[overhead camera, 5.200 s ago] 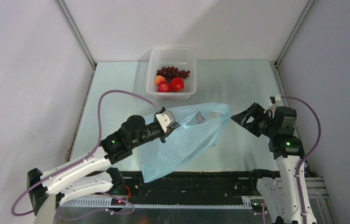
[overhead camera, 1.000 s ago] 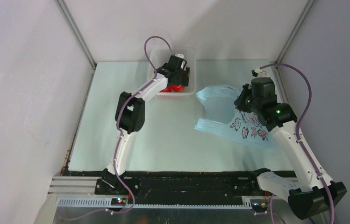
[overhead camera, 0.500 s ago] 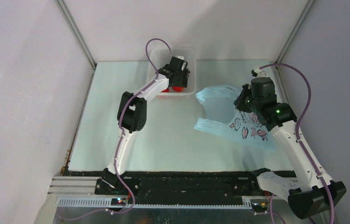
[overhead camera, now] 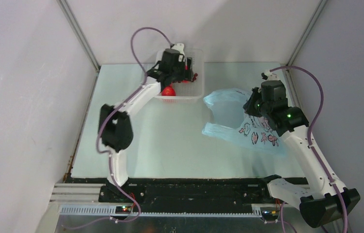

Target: Place the fake fruits into the plastic bag and tie a complex knot

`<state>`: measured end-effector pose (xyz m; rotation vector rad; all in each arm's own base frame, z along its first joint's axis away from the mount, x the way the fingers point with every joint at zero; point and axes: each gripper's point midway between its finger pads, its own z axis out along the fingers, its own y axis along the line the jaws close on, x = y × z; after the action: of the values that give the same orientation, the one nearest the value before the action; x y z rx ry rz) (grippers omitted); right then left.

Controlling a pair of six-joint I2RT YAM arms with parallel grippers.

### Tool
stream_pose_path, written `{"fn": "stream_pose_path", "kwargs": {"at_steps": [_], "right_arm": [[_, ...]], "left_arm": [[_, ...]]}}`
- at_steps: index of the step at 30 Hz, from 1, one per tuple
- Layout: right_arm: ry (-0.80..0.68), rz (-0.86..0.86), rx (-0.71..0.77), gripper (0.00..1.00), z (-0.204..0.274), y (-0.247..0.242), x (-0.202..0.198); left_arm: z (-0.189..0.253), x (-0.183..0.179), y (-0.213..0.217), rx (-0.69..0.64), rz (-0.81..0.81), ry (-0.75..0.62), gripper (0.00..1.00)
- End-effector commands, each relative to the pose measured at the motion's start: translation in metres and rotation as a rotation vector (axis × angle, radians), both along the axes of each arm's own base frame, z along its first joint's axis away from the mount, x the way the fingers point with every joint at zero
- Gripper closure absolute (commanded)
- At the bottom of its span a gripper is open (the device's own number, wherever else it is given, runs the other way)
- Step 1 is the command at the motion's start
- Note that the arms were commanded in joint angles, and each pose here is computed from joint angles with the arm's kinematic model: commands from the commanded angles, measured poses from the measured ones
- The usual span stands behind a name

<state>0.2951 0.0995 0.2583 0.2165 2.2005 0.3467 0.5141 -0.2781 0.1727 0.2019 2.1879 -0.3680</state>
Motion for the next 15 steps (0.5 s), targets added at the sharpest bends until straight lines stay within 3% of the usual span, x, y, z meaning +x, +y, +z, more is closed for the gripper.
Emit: {"fn": "stream_pose_path", "kwargs": {"at_steps": [1, 9, 15], "right_arm": [[-0.041, -0.001, 0.006, 1.0, 0.01, 0.001, 0.004], [-0.044, 0.008, 0.017, 1.0, 0.011, 0.003, 0.004], [-0.053, 0.028, 0.032, 1.0, 0.014, 0.009, 0.004]], "left_arm": [[0.15, -0.031, 0.004, -0.143, -0.082, -0.32, 0.53], [0.21, -0.138, 0.026, -0.217, -0.21, -0.418, 0.53], [0.222, -0.211, 0.022, -0.148, -0.321, -0.409, 0.52]]}}
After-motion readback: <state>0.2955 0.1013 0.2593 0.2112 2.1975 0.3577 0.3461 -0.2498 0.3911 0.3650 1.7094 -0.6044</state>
